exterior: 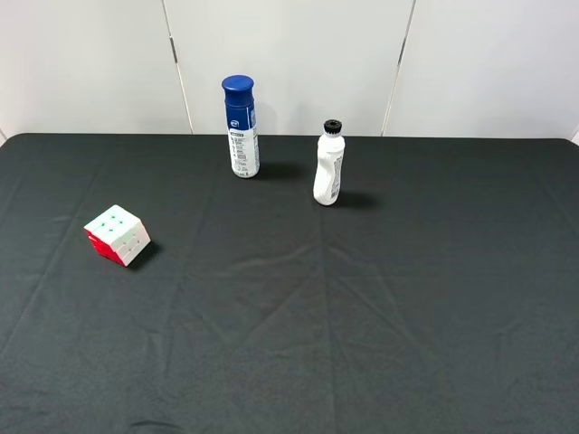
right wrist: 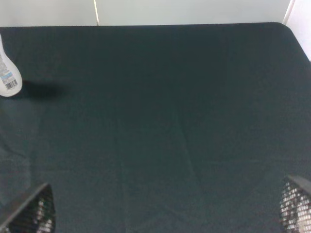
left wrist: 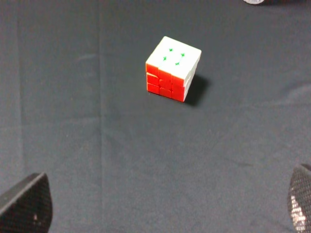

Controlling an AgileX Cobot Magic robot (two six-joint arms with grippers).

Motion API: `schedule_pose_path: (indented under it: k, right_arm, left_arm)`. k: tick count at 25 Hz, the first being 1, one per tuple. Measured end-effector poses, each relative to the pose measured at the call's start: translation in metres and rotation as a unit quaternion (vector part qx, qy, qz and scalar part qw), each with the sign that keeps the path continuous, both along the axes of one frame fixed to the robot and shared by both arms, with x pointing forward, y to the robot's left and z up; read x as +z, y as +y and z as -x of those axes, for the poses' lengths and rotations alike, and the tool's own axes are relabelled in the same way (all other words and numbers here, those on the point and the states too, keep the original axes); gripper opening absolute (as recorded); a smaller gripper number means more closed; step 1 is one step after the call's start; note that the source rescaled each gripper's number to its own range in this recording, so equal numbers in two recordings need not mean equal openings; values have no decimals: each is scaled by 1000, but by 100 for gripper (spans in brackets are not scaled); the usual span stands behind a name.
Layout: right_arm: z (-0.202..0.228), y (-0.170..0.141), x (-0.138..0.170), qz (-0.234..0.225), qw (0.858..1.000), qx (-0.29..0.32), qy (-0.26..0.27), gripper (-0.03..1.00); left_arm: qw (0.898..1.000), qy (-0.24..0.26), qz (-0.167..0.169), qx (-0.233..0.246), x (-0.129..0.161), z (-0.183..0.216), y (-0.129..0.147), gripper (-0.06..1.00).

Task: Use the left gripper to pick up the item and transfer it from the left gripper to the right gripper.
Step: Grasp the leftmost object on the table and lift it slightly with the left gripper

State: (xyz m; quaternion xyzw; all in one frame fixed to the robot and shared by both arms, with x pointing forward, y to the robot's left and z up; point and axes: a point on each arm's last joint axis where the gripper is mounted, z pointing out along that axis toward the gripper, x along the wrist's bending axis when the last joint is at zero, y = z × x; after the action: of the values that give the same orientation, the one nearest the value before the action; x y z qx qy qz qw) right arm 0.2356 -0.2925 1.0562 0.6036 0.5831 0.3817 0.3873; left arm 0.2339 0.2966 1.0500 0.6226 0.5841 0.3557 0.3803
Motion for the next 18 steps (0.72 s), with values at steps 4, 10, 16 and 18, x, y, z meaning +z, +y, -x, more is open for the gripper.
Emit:
schedule_pose_path:
  k: [4,10,16,18]
  right_arm:
    - [0,0,0,0,1000,0,0,100]
    - [0,0,0,0,1000,0,-1,100]
    - [0,0,0,0,1000,0,-1,100]
    - [0,0,0,0,1000,0,-1,100]
  left_arm:
    - [1000,0,0,0,0,0,0,91]
    - [1000,0,0,0,0,0,0,91]
    - [1000,0,0,0,0,0,0,91]
    - [1000,0,0,0,0,0,0,91]
